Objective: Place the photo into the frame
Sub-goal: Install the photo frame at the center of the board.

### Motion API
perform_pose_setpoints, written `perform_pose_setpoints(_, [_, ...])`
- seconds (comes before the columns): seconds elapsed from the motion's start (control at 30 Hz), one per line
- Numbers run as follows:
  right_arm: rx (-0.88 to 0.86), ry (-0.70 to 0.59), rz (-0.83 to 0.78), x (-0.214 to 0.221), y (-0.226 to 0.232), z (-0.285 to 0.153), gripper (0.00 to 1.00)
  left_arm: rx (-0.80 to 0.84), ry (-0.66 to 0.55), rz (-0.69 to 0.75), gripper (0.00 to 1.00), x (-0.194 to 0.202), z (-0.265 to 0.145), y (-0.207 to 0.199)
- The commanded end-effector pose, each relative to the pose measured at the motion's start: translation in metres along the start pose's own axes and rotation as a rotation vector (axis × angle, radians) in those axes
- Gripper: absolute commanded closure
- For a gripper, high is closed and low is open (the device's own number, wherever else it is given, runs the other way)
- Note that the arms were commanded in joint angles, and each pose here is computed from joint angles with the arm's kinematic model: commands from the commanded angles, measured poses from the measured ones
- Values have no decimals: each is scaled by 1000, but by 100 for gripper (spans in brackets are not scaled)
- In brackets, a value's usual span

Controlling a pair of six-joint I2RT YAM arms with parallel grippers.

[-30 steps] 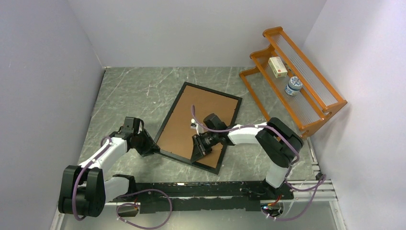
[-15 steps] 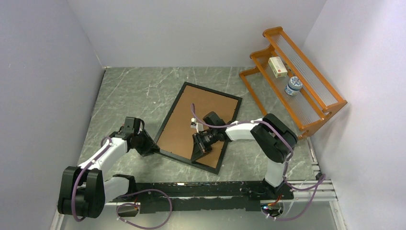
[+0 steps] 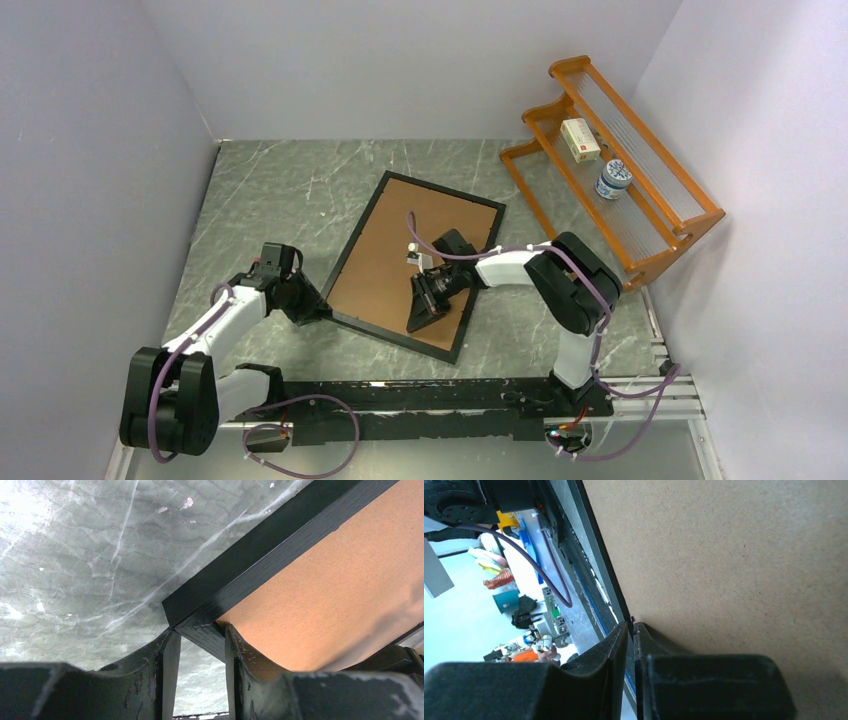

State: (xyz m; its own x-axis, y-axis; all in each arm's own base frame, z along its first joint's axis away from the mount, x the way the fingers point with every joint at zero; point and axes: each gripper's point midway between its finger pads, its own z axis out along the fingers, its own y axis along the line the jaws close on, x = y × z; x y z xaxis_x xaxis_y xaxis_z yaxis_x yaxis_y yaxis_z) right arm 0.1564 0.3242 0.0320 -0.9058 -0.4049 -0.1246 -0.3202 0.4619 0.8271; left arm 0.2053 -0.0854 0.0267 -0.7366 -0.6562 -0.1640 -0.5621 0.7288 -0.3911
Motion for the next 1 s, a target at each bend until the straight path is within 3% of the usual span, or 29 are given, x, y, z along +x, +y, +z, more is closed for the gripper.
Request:
perform_pose_setpoints(0.0, [275, -67, -1, -3, -65, -2, 83, -120, -86, 60, 69, -17, -3, 22])
perform_pose_setpoints(0.33, [151, -218, -85, -29, -7, -19, 71, -65, -101, 82, 69, -20, -9, 12])
perform_pose_setpoints(0.63, [-8, -132, -128, -15, 30, 9, 86, -57, -94, 87, 69, -18, -9, 11])
perform_pose_setpoints(0.97, [4, -106, -98, -14, 23, 27, 88, -53, -90, 89, 69, -17, -7, 11])
